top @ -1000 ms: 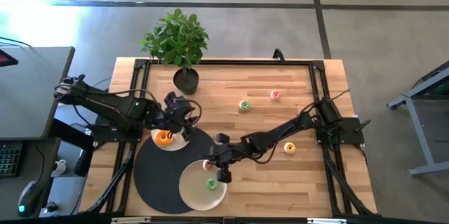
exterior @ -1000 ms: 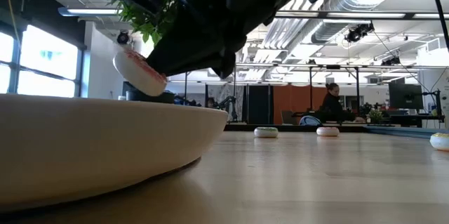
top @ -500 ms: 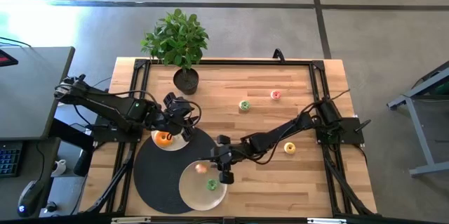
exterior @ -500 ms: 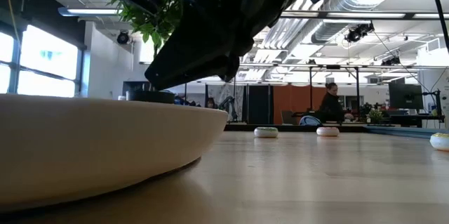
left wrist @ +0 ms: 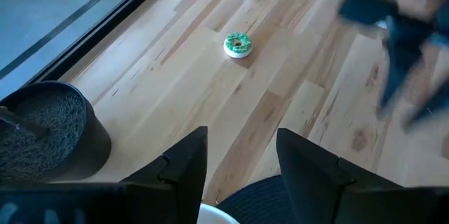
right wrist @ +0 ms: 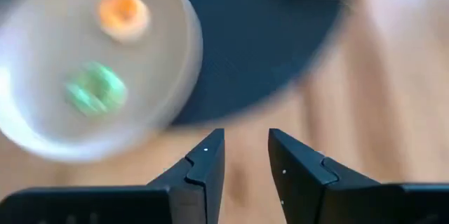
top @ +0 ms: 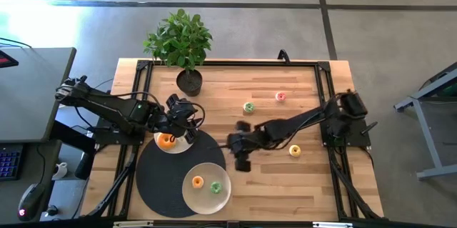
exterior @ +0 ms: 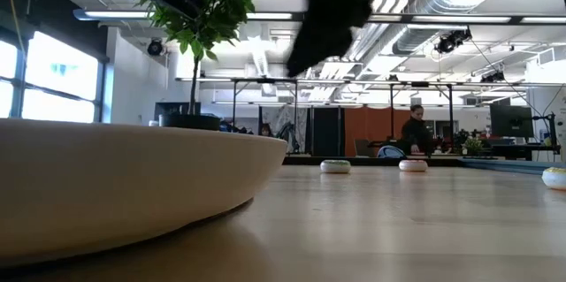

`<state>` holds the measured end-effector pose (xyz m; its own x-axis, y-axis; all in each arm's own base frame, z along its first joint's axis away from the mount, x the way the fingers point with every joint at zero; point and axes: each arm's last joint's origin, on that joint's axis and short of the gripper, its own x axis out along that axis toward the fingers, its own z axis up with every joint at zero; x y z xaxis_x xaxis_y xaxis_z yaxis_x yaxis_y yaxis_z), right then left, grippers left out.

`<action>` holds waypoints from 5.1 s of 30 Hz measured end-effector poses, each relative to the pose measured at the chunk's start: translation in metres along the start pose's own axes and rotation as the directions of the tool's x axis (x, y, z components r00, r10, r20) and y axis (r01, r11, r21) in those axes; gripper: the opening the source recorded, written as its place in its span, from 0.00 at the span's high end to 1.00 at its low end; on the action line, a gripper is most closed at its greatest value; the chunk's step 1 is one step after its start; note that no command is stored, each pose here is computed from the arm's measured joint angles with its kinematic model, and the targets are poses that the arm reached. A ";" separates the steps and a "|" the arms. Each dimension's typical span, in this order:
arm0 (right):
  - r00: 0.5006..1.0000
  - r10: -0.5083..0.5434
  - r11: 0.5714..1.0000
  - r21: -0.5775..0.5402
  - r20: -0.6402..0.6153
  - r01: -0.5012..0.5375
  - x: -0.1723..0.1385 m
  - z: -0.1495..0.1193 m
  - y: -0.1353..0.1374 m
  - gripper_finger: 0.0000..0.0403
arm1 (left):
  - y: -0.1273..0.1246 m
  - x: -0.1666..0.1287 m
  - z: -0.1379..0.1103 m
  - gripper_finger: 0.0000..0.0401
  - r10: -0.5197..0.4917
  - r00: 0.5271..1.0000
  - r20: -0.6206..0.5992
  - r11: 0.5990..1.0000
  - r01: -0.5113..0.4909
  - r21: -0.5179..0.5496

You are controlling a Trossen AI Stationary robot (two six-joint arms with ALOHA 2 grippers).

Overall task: Pick & Place donuts
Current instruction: Put the small green donut on the light brown plate, then put the small yellow donut on the light brown plate

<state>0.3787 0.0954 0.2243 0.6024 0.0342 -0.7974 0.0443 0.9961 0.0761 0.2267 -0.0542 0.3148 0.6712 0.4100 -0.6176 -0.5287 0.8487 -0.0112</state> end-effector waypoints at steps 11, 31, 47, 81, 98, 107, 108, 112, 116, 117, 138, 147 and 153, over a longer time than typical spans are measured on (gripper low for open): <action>0.899 -0.418 0.907 0.002 -0.127 0.422 0.004 -0.021 -0.067 0.73 | 0.000 0.000 0.000 0.58 0.002 1.000 -0.002 1.000 -0.002 0.002; 0.935 -0.346 0.864 0.361 -0.079 0.351 0.043 -0.094 -0.174 0.73 | 0.000 0.000 0.000 0.58 0.004 1.000 -0.001 1.000 -0.004 0.002; 0.954 0.014 0.973 0.215 0.299 -0.082 0.047 -0.059 -0.103 0.98 | 0.001 0.000 0.001 0.58 0.033 0.999 0.023 0.999 -0.033 -0.001; 0.915 0.335 0.942 -0.070 0.226 -0.328 0.111 -0.019 0.045 0.85 | -0.002 0.004 0.001 0.58 0.038 0.999 0.027 0.999 -0.038 -0.001; 0.954 0.291 0.956 0.011 0.069 -0.292 0.037 -0.007 0.037 0.70 | -0.002 0.004 0.001 0.58 0.034 0.999 0.025 0.999 -0.034 -0.001; 0.922 -0.024 0.990 0.118 -0.386 0.075 -0.039 -0.055 0.017 0.70 | -0.002 0.004 0.000 0.58 0.023 1.000 0.016 1.000 -0.023 0.000; 0.895 -0.075 0.978 0.142 -0.440 0.152 -0.046 -0.066 0.013 0.70 | -0.002 0.004 0.000 0.58 0.022 1.000 0.015 1.000 -0.022 0.000; 0.783 -0.169 0.883 0.261 -0.599 0.390 -0.065 -0.111 -0.001 0.70 | -0.003 0.004 0.000 0.58 0.017 1.000 0.012 1.000 -0.017 0.000; 0.732 -0.127 0.807 0.359 -0.670 0.469 -0.071 -0.160 -0.010 0.70 | -0.003 0.004 0.000 0.58 0.005 1.000 0.002 1.000 -0.005 0.000; 0.724 -0.116 0.795 0.374 -0.680 0.478 -0.072 -0.172 -0.013 0.70 | -0.003 0.004 0.000 0.58 0.005 1.000 0.002 1.000 -0.005 0.000; 0.906 -0.112 0.724 0.591 -0.409 0.356 -0.092 -0.197 -0.038 0.70 | -0.004 0.004 0.001 0.58 0.000 1.000 0.016 1.000 0.000 -0.011; 0.853 -0.069 0.735 0.552 -0.517 0.394 -0.073 -0.203 -0.031 0.70 | -0.003 0.004 0.001 0.58 0.000 1.000 0.009 1.000 0.000 -0.007; 0.811 -0.105 0.735 0.504 -0.575 0.453 -0.055 -0.210 -0.027 0.70 | -0.004 0.004 0.001 0.58 -0.001 1.000 0.010 1.000 0.001 -0.008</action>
<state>0.1772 0.0834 0.1404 0.0261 -0.0305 -0.9992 0.7071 0.7071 -0.0031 0.2314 -0.0554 0.3133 0.6764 0.4127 -0.6100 -0.5322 0.8464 -0.0175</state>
